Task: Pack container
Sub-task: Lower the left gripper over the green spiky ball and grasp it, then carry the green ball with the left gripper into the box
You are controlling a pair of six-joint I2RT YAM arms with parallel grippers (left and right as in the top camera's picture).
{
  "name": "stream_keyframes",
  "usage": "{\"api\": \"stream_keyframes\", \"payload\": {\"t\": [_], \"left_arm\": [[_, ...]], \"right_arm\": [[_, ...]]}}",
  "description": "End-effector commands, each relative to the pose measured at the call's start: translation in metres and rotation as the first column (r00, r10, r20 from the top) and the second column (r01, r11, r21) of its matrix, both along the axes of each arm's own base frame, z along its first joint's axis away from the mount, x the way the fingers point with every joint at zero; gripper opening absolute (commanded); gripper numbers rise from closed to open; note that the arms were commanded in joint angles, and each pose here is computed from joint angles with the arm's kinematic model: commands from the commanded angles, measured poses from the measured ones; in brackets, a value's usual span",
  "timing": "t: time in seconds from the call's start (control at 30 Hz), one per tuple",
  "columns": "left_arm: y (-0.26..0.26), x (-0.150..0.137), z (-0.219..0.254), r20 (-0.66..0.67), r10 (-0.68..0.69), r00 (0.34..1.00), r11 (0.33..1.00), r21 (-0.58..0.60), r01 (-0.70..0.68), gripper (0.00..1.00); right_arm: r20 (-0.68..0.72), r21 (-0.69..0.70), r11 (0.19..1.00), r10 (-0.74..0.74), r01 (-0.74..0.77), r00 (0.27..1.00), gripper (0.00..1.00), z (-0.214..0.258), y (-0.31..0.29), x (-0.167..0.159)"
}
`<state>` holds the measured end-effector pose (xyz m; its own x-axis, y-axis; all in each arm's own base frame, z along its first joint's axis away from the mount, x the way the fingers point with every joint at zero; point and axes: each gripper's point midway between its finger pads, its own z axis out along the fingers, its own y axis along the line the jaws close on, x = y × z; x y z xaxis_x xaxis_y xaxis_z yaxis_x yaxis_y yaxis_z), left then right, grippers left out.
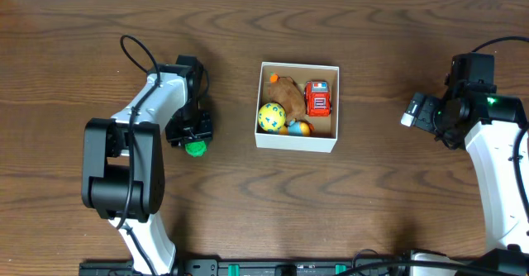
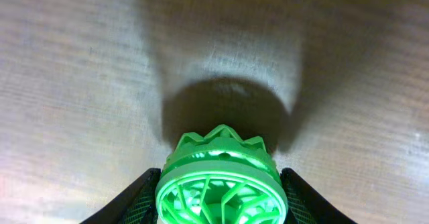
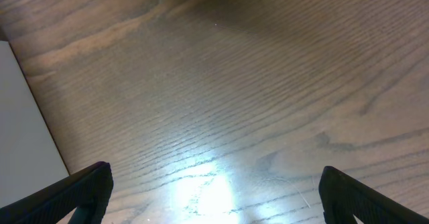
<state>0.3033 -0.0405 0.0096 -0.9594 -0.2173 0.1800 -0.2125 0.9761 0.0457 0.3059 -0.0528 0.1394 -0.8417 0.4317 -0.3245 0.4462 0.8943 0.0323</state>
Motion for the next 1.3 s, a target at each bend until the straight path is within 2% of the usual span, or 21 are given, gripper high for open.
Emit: {"api": "stream_keyframes", "payload": {"t": [0.0,0.1,0.2,0.37,0.47,0.6,0.8,0.87,0.93,0.97,1.03,1.17,1.27], "left_arm": [[-0.010,0.024,0.040,0.121,-0.018,0.992,1.000,-0.015,0.020,0.42],[-0.030,0.038,0.084,0.244,-0.065,0.968,0.997,-0.030,0.075,0.43],[-0.062,0.047,0.131,0.398,-0.140,0.906,0.984,-0.046,0.173,0.42],[-0.138,0.049,0.193,0.639,-0.306,0.705,0.904,-0.036,0.426,0.43],[-0.179,0.043,0.200,0.687,-0.367,0.627,0.850,-0.027,0.526,0.42],[-0.218,0.036,0.182,0.682,-0.423,0.597,0.801,-0.027,0.598,0.43],[-0.247,0.030,0.133,0.609,-0.499,0.616,0.764,-0.027,0.645,0.43],[-0.249,0.030,0.121,0.586,-0.512,0.628,0.763,-0.027,0.646,0.54],[-0.249,0.030,0.117,0.578,-0.516,0.633,0.763,-0.026,0.646,0.58],[-0.249,0.031,0.117,0.579,-0.515,0.632,0.763,-0.026,0.646,0.59],[-0.250,0.033,0.125,0.595,-0.522,0.611,0.752,-0.018,0.659,0.69],[-0.253,0.038,0.155,0.648,-0.524,0.553,0.729,0.004,0.685,0.71],[-0.249,0.045,0.181,0.697,-0.490,0.524,0.741,0.016,0.672,0.72]], "right_arm": [[-0.008,-0.004,1.000,0.011,-0.011,1.000,0.99,-0.002,-0.001,-0.001],[-0.007,-0.004,1.000,0.011,-0.011,1.000,0.99,-0.002,-0.001,-0.001],[-0.007,-0.004,1.000,0.010,-0.010,1.000,0.99,-0.002,-0.001,-0.001],[-0.007,-0.004,1.000,0.011,-0.011,1.000,0.99,-0.002,-0.001,-0.001],[-0.008,-0.004,1.000,0.011,-0.011,1.000,0.99,-0.002,-0.001,-0.001],[-0.009,-0.003,1.000,0.011,-0.011,1.000,0.99,-0.002,-0.001,-0.001],[-0.009,-0.003,1.000,0.011,-0.011,1.000,0.99,-0.002,-0.001,-0.001],[-0.009,-0.003,1.000,0.011,-0.011,1.000,0.99,-0.002,-0.001,-0.001],[-0.010,-0.003,1.000,0.011,-0.011,1.000,0.99,-0.002,-0.001,-0.001],[-0.010,-0.003,1.000,0.011,-0.011,1.000,0.99,-0.002,-0.001,-0.001],[-0.010,-0.003,1.000,0.011,-0.011,1.000,0.99,-0.002,-0.001,-0.001],[-0.010,-0.003,1.000,0.011,-0.011,1.000,0.99,-0.002,-0.001,-0.001],[-0.010,-0.003,1.000,0.011,-0.011,1.000,0.99,-0.002,-0.001,-0.001]]}}
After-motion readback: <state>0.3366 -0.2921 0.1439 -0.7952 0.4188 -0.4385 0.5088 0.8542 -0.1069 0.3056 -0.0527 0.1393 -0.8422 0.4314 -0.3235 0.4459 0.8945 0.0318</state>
